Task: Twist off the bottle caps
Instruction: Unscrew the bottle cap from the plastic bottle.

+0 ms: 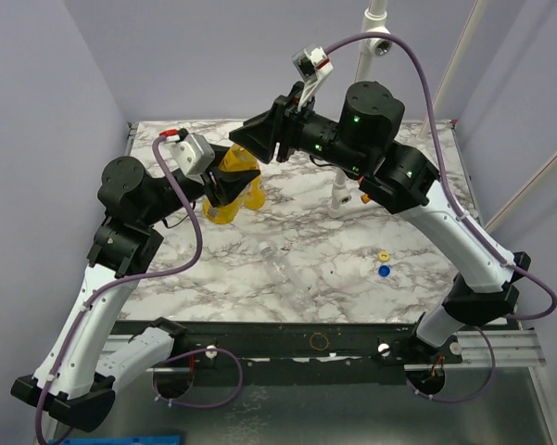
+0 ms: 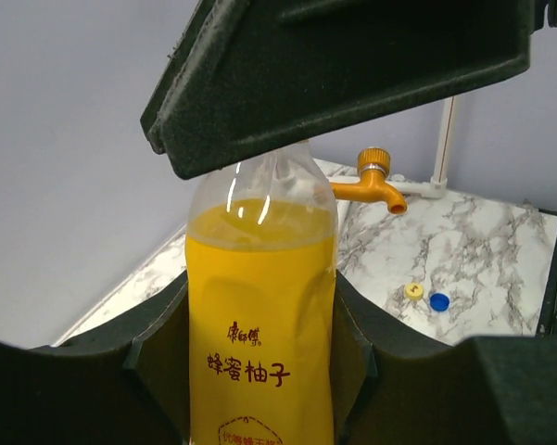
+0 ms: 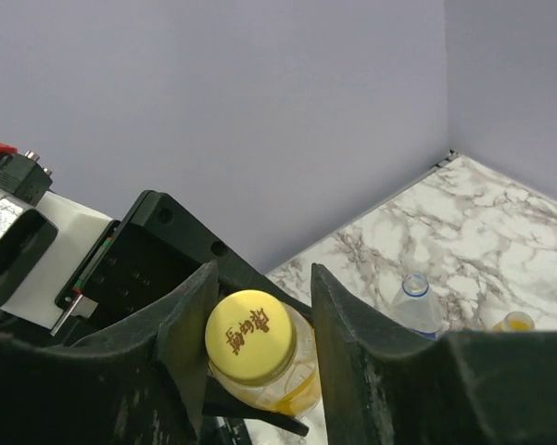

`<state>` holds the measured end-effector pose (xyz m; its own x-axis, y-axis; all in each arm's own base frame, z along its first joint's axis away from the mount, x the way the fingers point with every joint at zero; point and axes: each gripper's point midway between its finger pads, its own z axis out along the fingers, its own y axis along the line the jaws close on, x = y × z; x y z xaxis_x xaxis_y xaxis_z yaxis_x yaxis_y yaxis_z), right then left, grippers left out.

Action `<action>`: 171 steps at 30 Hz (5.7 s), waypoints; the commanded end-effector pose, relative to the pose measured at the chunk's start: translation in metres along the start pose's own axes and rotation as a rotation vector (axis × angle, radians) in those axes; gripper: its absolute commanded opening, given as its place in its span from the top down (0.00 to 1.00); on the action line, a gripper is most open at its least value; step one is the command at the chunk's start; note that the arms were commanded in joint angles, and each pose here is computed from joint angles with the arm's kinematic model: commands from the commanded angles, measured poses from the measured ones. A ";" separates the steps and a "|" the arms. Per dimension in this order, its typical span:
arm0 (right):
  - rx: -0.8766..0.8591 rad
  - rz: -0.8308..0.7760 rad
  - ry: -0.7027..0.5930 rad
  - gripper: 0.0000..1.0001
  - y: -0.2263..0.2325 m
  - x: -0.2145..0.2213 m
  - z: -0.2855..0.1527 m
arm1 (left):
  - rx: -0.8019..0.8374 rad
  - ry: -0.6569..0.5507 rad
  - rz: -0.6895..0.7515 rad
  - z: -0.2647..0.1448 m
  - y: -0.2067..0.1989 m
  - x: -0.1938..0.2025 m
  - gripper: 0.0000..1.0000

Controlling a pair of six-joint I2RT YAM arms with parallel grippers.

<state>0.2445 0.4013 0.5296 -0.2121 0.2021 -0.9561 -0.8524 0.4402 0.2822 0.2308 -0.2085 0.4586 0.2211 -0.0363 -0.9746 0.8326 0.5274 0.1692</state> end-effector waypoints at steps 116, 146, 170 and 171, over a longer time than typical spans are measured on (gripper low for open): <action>-0.012 -0.016 -0.044 0.23 0.006 -0.017 -0.017 | 0.024 0.012 0.015 0.007 0.001 -0.003 1.00; -0.934 -0.303 0.038 0.63 0.136 0.010 -0.118 | 0.793 0.150 -0.487 -0.047 -0.127 -0.035 1.00; 0.038 -0.017 -0.064 0.10 -0.003 -0.021 -0.019 | 0.049 0.033 -0.051 0.005 -0.006 -0.001 1.00; 0.042 -0.014 -0.062 0.12 -0.005 -0.020 -0.018 | 0.049 0.032 -0.052 0.004 -0.006 -0.002 1.00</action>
<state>0.2346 0.3749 0.5532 -0.1336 0.2448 -0.9603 -0.8604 0.4521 0.2350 0.2246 -0.2254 0.4518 0.0960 -0.0441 -0.9944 0.9011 0.4282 0.0680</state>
